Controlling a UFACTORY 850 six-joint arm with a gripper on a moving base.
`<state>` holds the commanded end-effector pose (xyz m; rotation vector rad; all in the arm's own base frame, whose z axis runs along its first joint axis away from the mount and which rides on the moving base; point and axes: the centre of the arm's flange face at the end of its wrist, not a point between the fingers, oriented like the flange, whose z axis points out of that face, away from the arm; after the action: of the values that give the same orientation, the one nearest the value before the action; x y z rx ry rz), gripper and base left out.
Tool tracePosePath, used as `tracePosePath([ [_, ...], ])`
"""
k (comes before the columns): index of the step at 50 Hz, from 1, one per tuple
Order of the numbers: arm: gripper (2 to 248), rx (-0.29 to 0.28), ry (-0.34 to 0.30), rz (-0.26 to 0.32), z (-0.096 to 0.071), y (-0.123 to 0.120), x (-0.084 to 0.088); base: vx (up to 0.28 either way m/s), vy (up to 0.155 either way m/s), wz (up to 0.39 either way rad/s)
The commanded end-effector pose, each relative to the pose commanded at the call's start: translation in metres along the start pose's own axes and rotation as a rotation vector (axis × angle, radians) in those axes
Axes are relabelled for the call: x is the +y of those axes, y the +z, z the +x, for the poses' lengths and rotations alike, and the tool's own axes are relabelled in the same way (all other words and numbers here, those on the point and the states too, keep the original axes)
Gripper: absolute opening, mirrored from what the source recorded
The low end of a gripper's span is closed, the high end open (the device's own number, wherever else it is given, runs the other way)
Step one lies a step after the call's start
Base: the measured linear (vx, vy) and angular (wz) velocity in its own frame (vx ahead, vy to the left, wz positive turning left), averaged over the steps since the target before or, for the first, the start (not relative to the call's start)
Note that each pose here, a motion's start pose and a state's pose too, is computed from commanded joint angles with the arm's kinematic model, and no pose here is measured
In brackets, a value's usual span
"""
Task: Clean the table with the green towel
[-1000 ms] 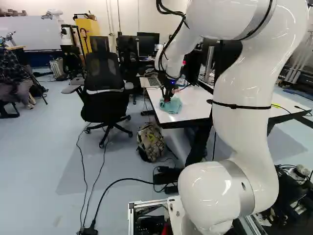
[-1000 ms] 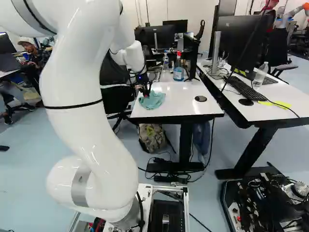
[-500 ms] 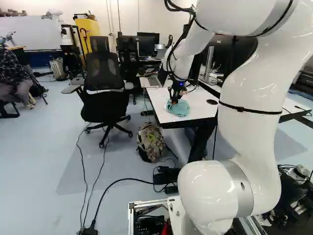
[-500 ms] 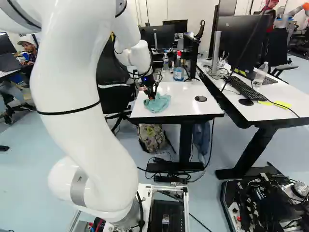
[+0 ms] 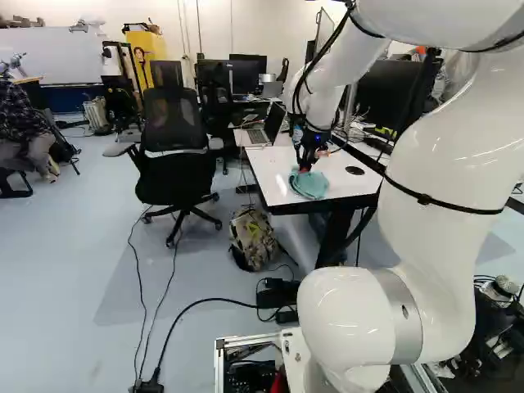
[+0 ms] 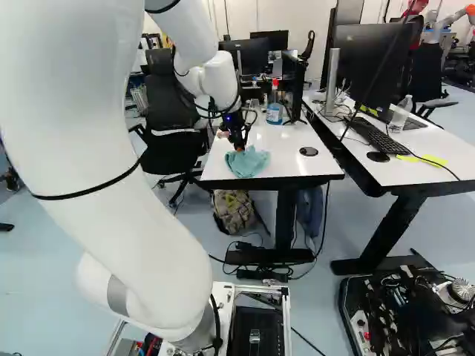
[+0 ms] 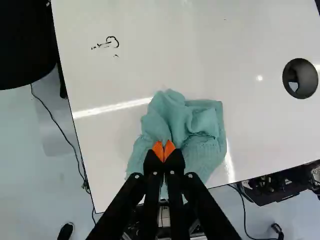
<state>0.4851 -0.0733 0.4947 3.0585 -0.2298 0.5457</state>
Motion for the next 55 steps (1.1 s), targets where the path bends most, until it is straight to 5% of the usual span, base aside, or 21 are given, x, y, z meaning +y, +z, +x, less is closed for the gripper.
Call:
tracePosePath([
  [34, 21, 0.018, -0.003, 0.001, 0.001, -0.009, -0.002, 0.000, 0.000, 0.000],
  [55, 21, 0.079, -0.042, 0.017, 0.030, -0.028, -0.023, 0.000, 0.000, 0.000],
])
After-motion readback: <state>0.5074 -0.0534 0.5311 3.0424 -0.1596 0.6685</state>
